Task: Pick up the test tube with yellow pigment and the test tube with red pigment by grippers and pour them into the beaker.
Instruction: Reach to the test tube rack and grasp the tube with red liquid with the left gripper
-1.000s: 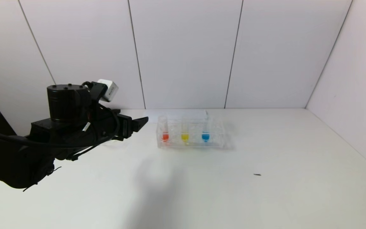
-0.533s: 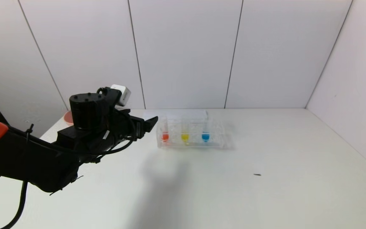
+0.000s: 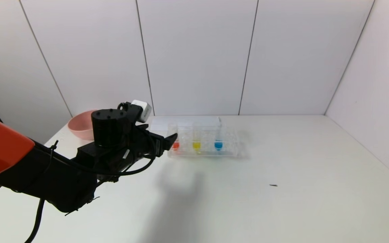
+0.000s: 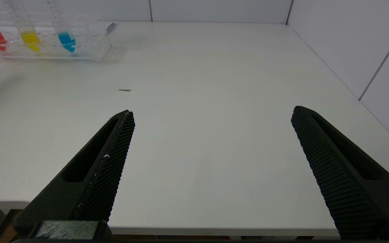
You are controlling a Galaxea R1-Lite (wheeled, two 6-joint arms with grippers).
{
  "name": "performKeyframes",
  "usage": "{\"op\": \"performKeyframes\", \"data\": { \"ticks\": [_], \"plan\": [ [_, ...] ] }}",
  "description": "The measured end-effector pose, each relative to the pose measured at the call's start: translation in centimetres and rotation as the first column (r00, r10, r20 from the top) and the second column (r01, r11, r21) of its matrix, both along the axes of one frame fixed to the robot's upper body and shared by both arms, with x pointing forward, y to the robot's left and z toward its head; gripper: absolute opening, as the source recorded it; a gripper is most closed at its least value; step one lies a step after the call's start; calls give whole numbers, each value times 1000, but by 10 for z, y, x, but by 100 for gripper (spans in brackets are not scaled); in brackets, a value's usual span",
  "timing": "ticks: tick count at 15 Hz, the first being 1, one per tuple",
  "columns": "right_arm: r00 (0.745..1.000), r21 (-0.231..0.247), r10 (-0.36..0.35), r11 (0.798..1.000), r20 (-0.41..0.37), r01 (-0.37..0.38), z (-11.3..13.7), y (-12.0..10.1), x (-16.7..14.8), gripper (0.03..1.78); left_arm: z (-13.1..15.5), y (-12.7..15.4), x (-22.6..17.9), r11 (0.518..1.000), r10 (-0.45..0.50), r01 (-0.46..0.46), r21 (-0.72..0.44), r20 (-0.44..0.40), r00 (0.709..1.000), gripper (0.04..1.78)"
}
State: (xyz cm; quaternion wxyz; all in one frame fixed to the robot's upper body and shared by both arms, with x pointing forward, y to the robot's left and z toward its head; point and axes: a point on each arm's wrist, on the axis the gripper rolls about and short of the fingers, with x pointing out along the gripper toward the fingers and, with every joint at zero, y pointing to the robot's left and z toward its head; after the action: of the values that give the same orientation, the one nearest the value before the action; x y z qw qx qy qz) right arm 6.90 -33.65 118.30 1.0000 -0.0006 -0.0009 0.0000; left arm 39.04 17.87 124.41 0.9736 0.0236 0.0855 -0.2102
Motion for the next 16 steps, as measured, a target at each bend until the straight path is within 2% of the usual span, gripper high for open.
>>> {"op": "performKeyframes", "data": {
  "ticks": [5,16],
  "plan": [
    [1000,0,0,1000,0,0,0,0,0,170,-5,-11,7,1000,-4,6,-31,64,998,169],
    [1000,0,0,1000,0,0,0,0,0,170,-27,-22,29,999,33,-32,-16,68,997,169]
  ]
}}
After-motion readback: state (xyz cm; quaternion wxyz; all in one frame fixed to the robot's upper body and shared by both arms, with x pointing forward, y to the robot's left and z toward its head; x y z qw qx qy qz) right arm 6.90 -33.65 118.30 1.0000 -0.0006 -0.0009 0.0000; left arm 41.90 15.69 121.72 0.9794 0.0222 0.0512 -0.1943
